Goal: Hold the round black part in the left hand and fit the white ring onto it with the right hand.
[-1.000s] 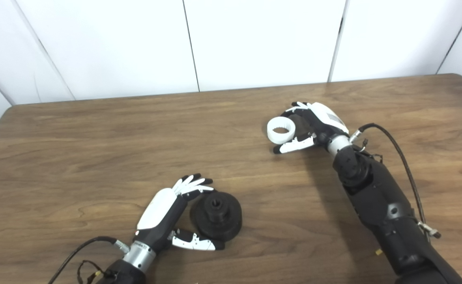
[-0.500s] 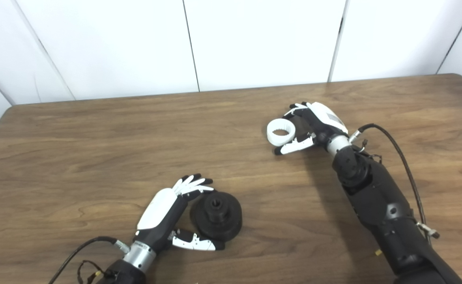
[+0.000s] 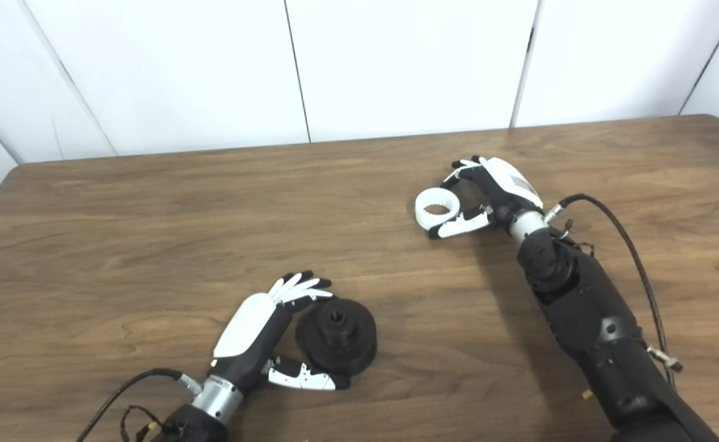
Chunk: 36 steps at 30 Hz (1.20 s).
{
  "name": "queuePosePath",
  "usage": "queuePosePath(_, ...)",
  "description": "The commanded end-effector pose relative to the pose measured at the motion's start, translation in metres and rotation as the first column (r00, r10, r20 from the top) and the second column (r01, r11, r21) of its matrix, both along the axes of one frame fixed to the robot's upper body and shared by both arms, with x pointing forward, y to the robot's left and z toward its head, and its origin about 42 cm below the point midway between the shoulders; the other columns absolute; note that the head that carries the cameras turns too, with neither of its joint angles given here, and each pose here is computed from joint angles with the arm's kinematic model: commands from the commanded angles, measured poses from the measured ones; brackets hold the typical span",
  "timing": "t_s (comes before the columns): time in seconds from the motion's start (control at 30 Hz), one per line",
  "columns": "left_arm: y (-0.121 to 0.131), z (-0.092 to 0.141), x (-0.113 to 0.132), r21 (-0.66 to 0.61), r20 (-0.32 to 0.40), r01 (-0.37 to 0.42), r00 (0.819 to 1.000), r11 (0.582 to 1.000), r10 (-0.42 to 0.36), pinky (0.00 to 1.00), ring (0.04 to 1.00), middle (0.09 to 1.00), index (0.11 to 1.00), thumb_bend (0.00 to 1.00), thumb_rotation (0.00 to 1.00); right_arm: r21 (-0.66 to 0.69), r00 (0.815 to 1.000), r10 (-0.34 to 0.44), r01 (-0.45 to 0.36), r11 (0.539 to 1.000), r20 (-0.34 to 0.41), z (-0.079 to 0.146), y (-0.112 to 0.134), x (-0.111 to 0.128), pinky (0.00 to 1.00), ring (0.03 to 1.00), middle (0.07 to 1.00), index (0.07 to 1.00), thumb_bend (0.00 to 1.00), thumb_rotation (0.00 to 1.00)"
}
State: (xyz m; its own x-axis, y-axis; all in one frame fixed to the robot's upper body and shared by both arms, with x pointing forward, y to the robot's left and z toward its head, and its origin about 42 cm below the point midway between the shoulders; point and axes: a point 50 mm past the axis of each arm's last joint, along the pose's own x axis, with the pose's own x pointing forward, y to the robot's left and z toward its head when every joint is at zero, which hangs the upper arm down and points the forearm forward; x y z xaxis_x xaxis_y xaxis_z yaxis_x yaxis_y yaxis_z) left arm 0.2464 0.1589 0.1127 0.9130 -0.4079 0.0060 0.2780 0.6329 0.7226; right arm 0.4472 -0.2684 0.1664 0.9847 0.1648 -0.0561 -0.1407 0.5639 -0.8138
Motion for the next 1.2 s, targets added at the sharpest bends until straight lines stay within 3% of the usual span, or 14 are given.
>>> queuePosePath(0.0, 0.004, -0.010, -0.005, 0.040, -0.038, -0.012, 0.999, 0.999, 0.013, 1.00, 0.968, 0.886, 0.676, 0.91, 0.32, 0.018, 0.992, 0.022, -0.025, 1.000, 0.127, 0.033, 0.006, 0.013, 1.00, 1.000, 0.898, 0.595, 0.82, 0.26)
queuePosePath(0.27, 0.004, -0.010, -0.005, 0.035, -0.042, -0.015, 0.999, 0.999, 0.017, 1.00, 0.971, 0.887, 0.671, 0.92, 0.31, 0.025, 0.992, 0.007, -0.011, 1.000, 0.127, 0.033, 0.007, 0.012, 1.00, 1.000, 0.896, 0.586, 0.80, 0.27)
queuePosePath(0.33, 0.004, -0.010, -0.006, 0.037, -0.041, -0.016, 0.999, 0.999, 0.017, 1.00, 0.969, 0.886, 0.672, 0.92, 0.31, 0.029, 0.992, 0.002, -0.006, 1.000, 0.124, 0.033, 0.007, 0.012, 1.00, 1.000, 0.897, 0.523, 0.61, 0.19)
queuePosePath(0.43, 0.004, -0.010, -0.006, 0.041, -0.041, -0.016, 0.999, 0.999, 0.017, 1.00, 0.970, 0.887, 0.674, 0.91, 0.32, 0.036, 0.992, 0.001, -0.005, 0.999, 0.123, 0.032, 0.007, 0.011, 1.00, 1.000, 0.897, 0.496, 0.53, 0.16)
queuePosePath(1.17, 0.005, -0.013, -0.005, 0.054, -0.036, -0.018, 0.999, 0.998, 0.020, 1.00, 0.962, 0.883, 0.673, 0.92, 0.32, 0.085, 0.991, 0.022, -0.033, 0.996, 0.131, 0.044, 0.008, -0.011, 0.98, 1.000, 0.885, 0.492, 0.52, 0.16)
